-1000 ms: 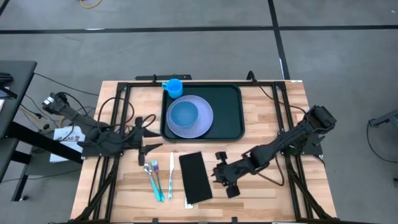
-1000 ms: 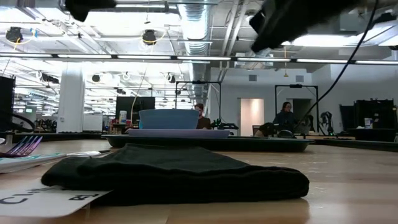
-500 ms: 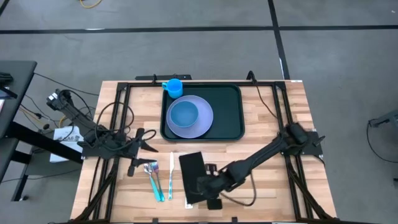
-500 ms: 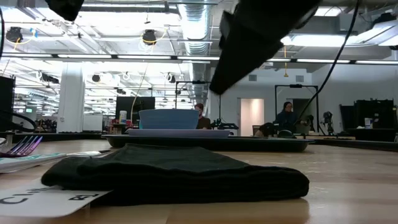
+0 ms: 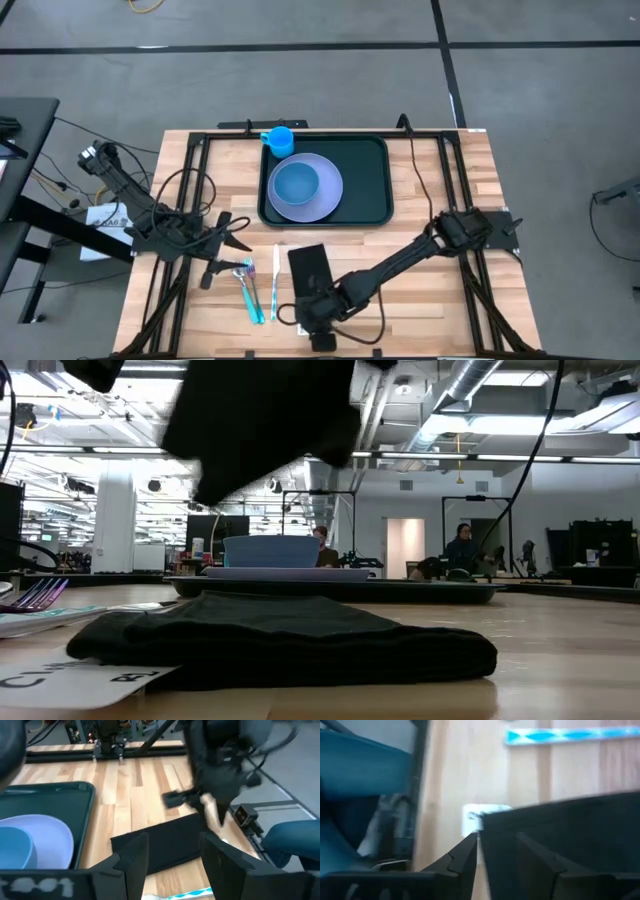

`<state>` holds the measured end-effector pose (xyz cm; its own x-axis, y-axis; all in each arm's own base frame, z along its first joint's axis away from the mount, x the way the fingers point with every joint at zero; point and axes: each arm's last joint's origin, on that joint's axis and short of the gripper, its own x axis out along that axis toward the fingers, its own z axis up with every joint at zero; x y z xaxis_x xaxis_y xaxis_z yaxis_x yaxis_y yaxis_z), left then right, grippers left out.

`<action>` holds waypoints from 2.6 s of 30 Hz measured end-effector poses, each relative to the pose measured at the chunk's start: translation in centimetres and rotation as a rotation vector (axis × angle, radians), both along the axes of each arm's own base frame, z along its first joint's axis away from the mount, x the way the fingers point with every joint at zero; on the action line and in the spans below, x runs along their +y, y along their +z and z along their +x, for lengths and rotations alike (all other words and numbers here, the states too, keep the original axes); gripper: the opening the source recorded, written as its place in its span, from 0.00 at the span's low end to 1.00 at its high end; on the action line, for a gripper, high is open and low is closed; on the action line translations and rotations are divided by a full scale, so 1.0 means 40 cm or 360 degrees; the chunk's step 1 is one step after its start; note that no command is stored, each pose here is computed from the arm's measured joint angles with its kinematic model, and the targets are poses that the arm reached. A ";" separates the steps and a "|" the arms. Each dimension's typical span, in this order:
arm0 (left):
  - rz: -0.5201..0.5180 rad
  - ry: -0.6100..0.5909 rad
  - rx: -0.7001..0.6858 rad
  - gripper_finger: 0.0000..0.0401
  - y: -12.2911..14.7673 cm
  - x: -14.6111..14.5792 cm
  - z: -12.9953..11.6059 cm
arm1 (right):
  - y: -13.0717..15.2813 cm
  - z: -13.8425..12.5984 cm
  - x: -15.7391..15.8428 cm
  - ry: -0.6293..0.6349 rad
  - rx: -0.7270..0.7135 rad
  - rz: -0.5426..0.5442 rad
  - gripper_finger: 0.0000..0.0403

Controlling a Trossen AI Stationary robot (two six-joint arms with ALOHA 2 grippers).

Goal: Set up tray
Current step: Put the black napkin on the black tray beside the purple plate

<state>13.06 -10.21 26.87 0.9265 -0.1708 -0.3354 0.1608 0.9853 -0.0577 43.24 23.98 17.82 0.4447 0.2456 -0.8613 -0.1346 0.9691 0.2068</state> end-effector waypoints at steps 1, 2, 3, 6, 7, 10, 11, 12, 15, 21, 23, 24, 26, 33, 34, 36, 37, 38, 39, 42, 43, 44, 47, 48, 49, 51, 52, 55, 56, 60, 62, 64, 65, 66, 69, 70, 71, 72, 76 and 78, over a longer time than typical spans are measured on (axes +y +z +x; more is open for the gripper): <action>-0.0003 -0.0003 -0.0005 0.41 0.001 -0.001 -0.001 | -0.009 0.005 -0.002 -0.0014 0.0018 -0.0005 0.34; 0.0001 -0.0005 -0.0006 0.41 0.000 -0.003 -0.002 | -0.018 0.008 -0.006 -0.0030 0.0036 -0.0006 0.35; 0.0005 -0.0005 -0.0006 0.41 0.000 -0.005 -0.003 | -0.029 0.009 -0.010 -0.0048 0.0069 -0.0016 0.37; 0.0002 -0.0024 -0.0006 0.41 0.000 -0.010 -0.007 | -0.051 0.010 -0.012 -0.0090 0.0120 -0.0022 0.41; 0.0002 -0.0031 -0.0006 0.41 0.000 -0.011 -0.008 | -0.055 0.008 -0.012 -0.0091 0.0132 -0.0028 0.43; 0.0003 -0.0046 -0.0007 0.41 0.000 -0.015 -0.012 | -0.056 0.008 -0.011 -0.0090 0.0131 -0.0027 0.46; 0.0004 -0.0047 -0.0009 0.41 0.000 -0.015 -0.012 | -0.055 0.009 -0.011 -0.0092 0.0129 -0.0024 0.48; 0.0004 -0.0049 -0.0009 0.41 0.000 -0.016 -0.013 | -0.055 0.009 -0.011 -0.0100 0.0132 -0.0021 0.49; 0.0014 -0.0054 -0.0014 0.41 0.001 -0.016 -0.013 | -0.054 0.005 -0.006 -0.0119 0.0140 -0.0009 0.51; 0.0031 -0.0058 -0.0018 0.41 0.001 -0.016 -0.013 | -0.057 -0.016 0.018 -0.0090 0.0193 -0.0026 0.52; 0.0031 -0.0058 -0.0018 0.41 0.001 -0.016 -0.013 | -0.059 -0.025 0.024 -0.0080 0.0216 -0.0045 0.52; 0.0031 -0.0058 -0.0018 0.41 0.001 -0.016 -0.013 | -0.060 -0.028 0.027 -0.0075 0.0224 -0.0051 0.52; 0.0031 -0.0058 -0.0018 0.41 0.001 -0.016 -0.013 | -0.060 -0.032 0.028 -0.0072 0.0238 -0.0061 0.52; 0.0030 -0.0058 -0.0019 0.41 0.001 -0.016 -0.013 | -0.074 -0.034 0.018 -0.0087 0.0261 -0.0085 0.51; 0.0030 -0.0058 -0.0018 0.41 0.001 -0.016 -0.013 | -0.077 -0.033 0.013 -0.0093 0.0266 -0.0088 0.51; 0.0022 -0.0056 -0.0017 0.41 0.001 -0.016 -0.013 | -0.083 -0.033 0.008 -0.0116 0.0278 -0.0086 0.51; 0.0018 -0.0056 -0.0016 0.41 0.001 -0.016 -0.013 | -0.086 -0.033 0.005 -0.0124 0.0284 -0.0086 0.51; 0.0017 -0.0058 -0.0015 0.41 0.001 -0.016 -0.013 | -0.096 -0.030 0.003 -0.0129 0.0292 -0.0089 0.50; 0.0014 -0.0064 -0.0013 0.41 0.001 -0.017 -0.013 | -0.104 -0.028 0.004 -0.0132 0.0295 -0.0094 0.50; 0.0007 -0.0082 -0.0007 0.41 0.000 -0.017 -0.013 | -0.115 -0.027 0.005 -0.0129 0.0306 -0.0104 0.50; 0.0005 -0.0084 -0.0005 0.41 0.000 -0.018 -0.013 | -0.140 -0.024 0.006 -0.0133 0.0324 -0.0119 0.50; 0.0002 -0.0087 -0.0005 0.41 0.000 -0.018 -0.013 | -0.148 -0.018 0.006 -0.0143 0.0313 -0.0118 0.50; -0.0002 -0.0089 -0.0002 0.41 0.000 -0.018 -0.013 | -0.163 -0.016 0.004 -0.0147 0.0336 -0.0126 0.50; -0.0005 -0.0088 -0.0001 0.41 0.000 -0.018 -0.013 | -0.172 -0.015 0.002 -0.0155 0.0344 -0.0135 0.50; -0.0007 -0.0088 0.0001 0.41 0.000 -0.018 -0.013 | -0.173 -0.013 -0.001 -0.0166 0.0347 -0.0140 0.50; -0.0010 -0.0091 0.0001 0.41 0.000 -0.018 -0.013 | -0.173 -0.013 -0.003 -0.0181 0.0346 -0.0147 0.48; -0.0010 -0.0091 0.0002 0.41 0.000 -0.018 -0.013 | -0.174 -0.012 -0.004 -0.0185 0.0345 -0.0151 0.47; -0.0014 -0.0103 0.0005 0.41 0.000 -0.018 -0.014 | -0.175 -0.010 -0.011 -0.0200 0.0355 -0.0152 0.38; -0.0014 -0.0103 0.0005 0.41 0.000 -0.018 -0.014 | -0.173 -0.010 -0.012 -0.0209 0.0360 -0.0151 0.34; -0.0014 -0.0103 0.0006 0.41 0.000 -0.018 -0.014 | -0.168 -0.006 -0.014 -0.0222 0.0375 -0.0155 0.13; -0.0014 -0.0104 0.0006 0.41 0.000 -0.019 -0.014 | -0.165 -0.001 -0.011 -0.0235 0.0367 -0.0123 0.05; -0.0015 -0.0104 0.0006 0.41 0.000 -0.019 -0.014 | -0.158 0.004 -0.008 -0.0272 0.0379 -0.0086 0.04; -0.0022 -0.0102 0.0008 0.41 0.000 -0.019 -0.014 | -0.151 0.008 -0.006 -0.0293 0.0387 -0.0077 0.05; -0.0029 -0.0099 0.0009 0.41 0.000 -0.019 -0.014 | -0.141 0.010 -0.004 -0.0315 0.0398 -0.0073 0.06; -0.0053 -0.0093 0.0002 0.41 0.002 -0.019 -0.013 | -0.100 0.010 0.001 -0.0330 0.0459 -0.0106 0.03; -0.0057 -0.0093 -0.0001 0.41 0.003 -0.019 -0.013 | -0.089 0.004 0.003 -0.0325 0.0501 -0.0141 0.02; -0.0059 -0.0093 -0.0003 0.41 0.003 -0.019 -0.013 | -0.073 0.001 0.008 -0.0318 0.0518 -0.0167 0.02; -0.0059 -0.0093 -0.0003 0.41 0.003 -0.019 -0.013 | -0.054 -0.002 0.013 -0.0313 0.0525 -0.0185 0.02; -0.0062 -0.0092 -0.0003 0.41 0.003 -0.019 -0.013 | 0.058 -0.027 0.017 -0.0324 0.0568 -0.0276 0.01; -0.0065 -0.0092 -0.0006 0.41 0.003 -0.020 -0.013 | 0.092 -0.049 0.009 -0.0336 0.0606 -0.0322 0.01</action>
<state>12.55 -10.99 27.01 0.9158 -0.2378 -0.3237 0.2178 0.9712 -0.0971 41.29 24.33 21.50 0.1105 -0.0056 -0.9939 0.1179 0.9930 0.0075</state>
